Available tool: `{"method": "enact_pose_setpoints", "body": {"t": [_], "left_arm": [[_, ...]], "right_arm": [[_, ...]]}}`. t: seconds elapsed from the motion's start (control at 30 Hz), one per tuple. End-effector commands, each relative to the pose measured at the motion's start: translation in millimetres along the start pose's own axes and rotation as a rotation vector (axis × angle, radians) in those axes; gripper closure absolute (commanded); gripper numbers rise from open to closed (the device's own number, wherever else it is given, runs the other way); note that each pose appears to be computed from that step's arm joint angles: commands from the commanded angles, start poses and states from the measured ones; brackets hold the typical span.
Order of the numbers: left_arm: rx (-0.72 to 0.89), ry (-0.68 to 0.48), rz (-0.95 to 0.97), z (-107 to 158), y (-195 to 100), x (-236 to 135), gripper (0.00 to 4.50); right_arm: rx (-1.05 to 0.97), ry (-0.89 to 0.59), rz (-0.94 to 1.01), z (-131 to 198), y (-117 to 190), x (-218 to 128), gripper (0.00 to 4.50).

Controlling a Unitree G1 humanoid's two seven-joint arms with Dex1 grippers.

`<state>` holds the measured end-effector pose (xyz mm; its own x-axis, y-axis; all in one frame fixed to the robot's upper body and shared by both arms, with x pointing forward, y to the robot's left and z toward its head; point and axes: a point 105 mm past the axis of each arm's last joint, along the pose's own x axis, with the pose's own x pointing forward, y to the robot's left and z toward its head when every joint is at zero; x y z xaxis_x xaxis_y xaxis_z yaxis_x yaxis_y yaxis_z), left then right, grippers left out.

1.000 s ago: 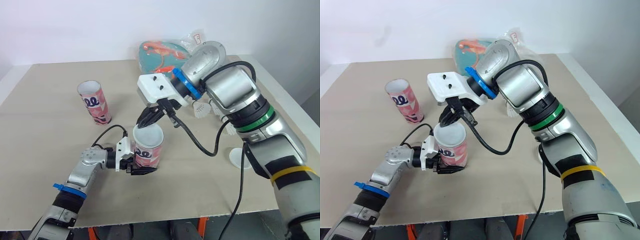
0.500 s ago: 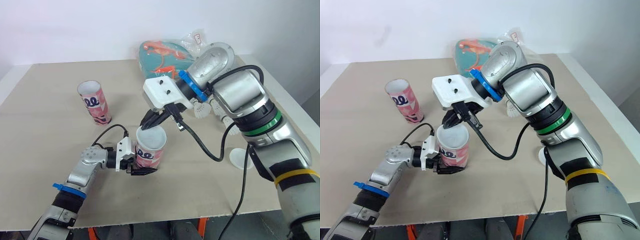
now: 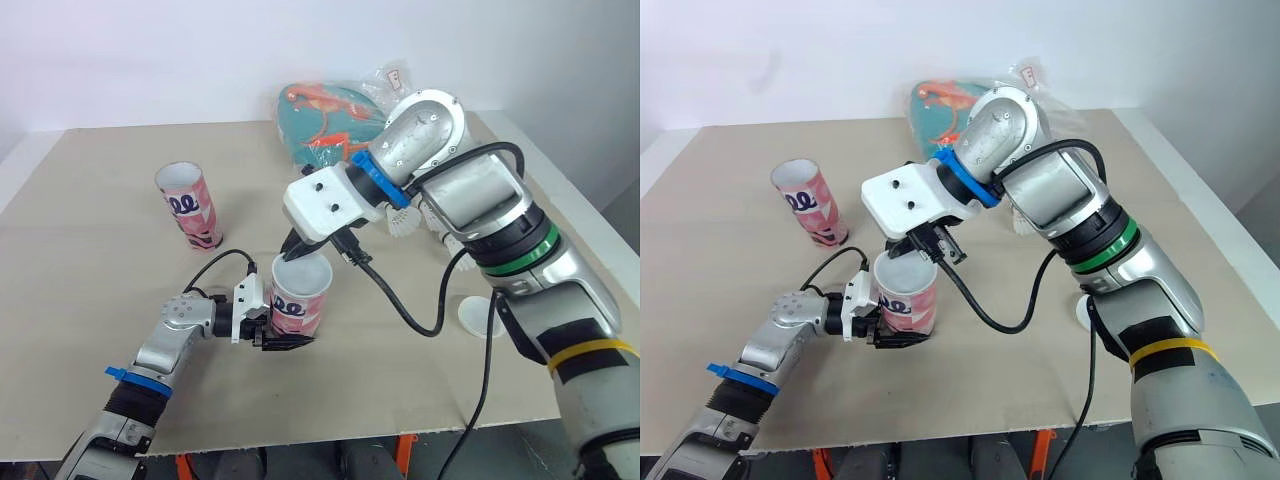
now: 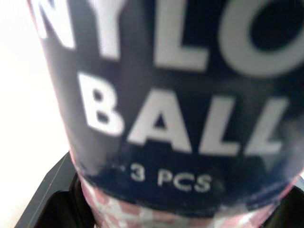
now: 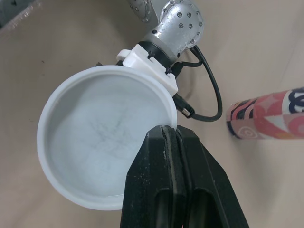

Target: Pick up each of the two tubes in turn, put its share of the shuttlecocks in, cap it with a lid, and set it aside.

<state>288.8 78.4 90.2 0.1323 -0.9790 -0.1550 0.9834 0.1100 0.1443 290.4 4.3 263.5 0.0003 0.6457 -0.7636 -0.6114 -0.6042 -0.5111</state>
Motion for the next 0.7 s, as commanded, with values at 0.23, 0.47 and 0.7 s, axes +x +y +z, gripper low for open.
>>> {"method": "enact_pose_setpoints", "body": {"t": [0.23, 0.47, 0.7], "left_arm": [[-0.004, 0.016, 0.020, -2, 0, -7, 1.11], [-0.006, 0.016, 0.023, -2, 1, -8, 1.11], [-0.008, 0.015, 0.017, -2, 1, -8, 1.11]], "right_arm": [[0.024, 0.031, 0.104, -15, 18, 15, 4.41], [0.058, 0.014, 0.071, -19, 21, 19, 2.52], [0.189, -0.030, -0.052, -24, 9, 18, 1.76]]}}
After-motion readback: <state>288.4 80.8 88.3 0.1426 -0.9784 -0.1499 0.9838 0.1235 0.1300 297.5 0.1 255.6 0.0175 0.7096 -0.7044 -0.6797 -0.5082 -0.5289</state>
